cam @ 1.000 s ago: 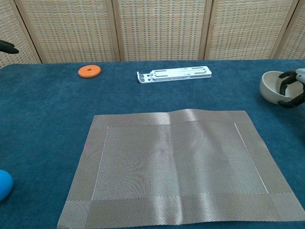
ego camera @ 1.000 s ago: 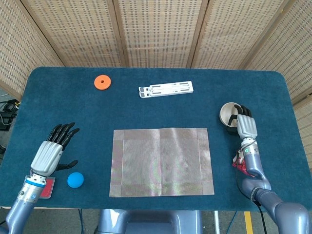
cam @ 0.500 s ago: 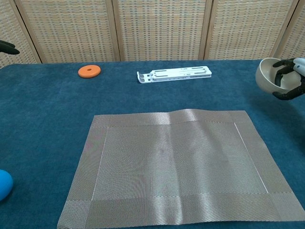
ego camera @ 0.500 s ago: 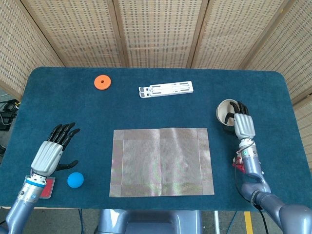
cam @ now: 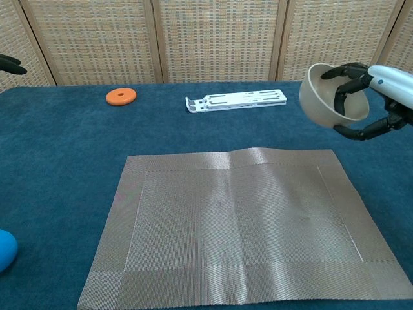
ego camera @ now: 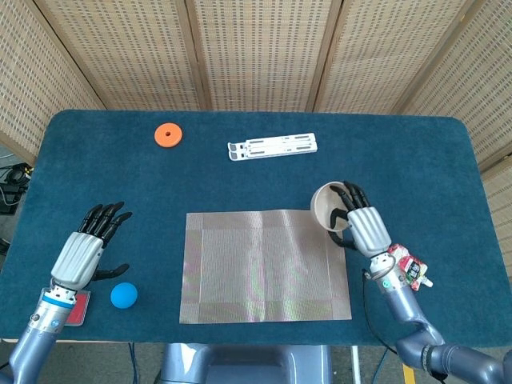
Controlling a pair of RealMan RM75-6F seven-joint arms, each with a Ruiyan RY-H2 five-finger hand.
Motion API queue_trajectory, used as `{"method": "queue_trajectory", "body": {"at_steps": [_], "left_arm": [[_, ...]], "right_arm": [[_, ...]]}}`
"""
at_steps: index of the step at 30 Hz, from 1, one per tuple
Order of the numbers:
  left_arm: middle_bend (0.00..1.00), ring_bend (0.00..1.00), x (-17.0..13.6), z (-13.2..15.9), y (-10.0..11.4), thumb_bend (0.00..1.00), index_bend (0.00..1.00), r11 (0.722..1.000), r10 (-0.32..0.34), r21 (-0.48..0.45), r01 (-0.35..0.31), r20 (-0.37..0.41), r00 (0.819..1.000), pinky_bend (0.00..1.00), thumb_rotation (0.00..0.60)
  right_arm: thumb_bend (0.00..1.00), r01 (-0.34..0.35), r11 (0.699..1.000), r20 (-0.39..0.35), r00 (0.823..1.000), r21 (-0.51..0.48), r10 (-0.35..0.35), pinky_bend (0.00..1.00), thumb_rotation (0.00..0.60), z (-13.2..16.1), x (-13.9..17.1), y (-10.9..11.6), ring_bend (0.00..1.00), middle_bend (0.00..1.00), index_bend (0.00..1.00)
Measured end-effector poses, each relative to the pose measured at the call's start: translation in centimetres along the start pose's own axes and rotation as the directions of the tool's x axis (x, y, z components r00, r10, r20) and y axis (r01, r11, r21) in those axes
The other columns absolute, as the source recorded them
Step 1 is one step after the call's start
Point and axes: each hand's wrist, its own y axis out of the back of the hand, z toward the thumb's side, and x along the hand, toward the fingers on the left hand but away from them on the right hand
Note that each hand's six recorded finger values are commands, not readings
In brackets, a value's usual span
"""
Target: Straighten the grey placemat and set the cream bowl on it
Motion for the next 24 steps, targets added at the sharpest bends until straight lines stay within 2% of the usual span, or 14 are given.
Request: {"method": "queue_trajectory", "body": {"at_steps": [5,16,24], "left_arm": [[0.00,0.00,0.0,0.0,0.1,0.00,0.11,1.000,0.003,-0.002,-0.003,0.000,1.000,0.00,0.600],[0.00,0.00,0.0,-0.1,0.0,0.00,0.12,1.000,-0.002,-0.006,0.002,-0.001,1.000,0.00,0.600],[0.00,0.00,-0.1,0.0,0.2,0.00,0.12,1.000,0.008,-0.012,-0.007,0.005,1.000,0.00,0.600]], "right_arm": [[0.52,-0.065,0.997,-0.086,0.994,0.049,0.069,0.03,0.600,2.9,1.9,-1.3,0.00,0.18,0.72],[0.51,-0.176,0.982,-0.158,0.970,0.063,0.184,0.03,0.600,6.5,2.8,-5.4,0.00,0.18,0.71],[0.50,-0.243,0.967,-0.177,0.951,0.071,0.252,0.03,0.600,8.0,3.4,-8.1,0.00,0.18,0.71]]}}
